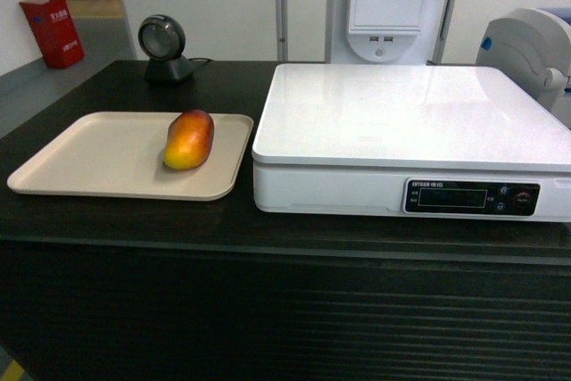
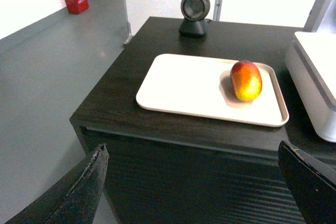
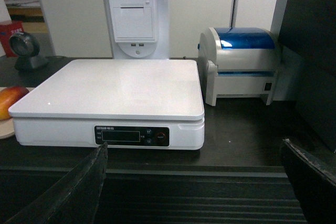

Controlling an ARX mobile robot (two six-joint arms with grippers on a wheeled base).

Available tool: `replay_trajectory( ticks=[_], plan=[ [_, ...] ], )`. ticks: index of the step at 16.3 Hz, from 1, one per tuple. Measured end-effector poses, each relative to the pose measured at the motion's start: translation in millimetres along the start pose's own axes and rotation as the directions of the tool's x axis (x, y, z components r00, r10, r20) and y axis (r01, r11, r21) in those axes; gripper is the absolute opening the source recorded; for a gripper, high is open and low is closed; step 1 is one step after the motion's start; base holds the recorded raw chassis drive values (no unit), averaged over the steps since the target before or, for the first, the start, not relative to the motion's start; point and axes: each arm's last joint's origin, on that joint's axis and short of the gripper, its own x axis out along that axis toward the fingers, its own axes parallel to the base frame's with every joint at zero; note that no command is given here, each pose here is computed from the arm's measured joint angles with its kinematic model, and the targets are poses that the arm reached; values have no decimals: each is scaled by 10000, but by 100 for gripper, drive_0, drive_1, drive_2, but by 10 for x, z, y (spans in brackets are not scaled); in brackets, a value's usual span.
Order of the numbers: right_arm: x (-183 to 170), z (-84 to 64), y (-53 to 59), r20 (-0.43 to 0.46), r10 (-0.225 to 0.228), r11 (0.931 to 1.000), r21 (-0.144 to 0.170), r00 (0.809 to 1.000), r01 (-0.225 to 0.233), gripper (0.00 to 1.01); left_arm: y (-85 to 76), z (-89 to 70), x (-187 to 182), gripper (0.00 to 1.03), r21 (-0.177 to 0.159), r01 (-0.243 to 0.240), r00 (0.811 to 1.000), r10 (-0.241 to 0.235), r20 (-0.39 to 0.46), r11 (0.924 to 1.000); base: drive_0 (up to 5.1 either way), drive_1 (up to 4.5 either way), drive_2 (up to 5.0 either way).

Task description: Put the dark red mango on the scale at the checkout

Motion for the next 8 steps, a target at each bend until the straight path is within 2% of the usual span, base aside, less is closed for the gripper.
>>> replay_trajectory(
  ticks=[4,6,8],
  plan=[
    [0,0,0,0,0,10000,0,10000,0,98,6,301,247,98,166,83,9984,-92,558,9998,0,0,0],
    [0,0,0,-4,0,10000,0,10000,0,98,-72,457,557,98,463,540,9977,-559,394,9975,0,0,0],
    [0,-1,0,-4,0,10000,0,10000,0,98,-128,559,810,98,528,963,9953,-969,88,9940,0,0,0]
  ],
)
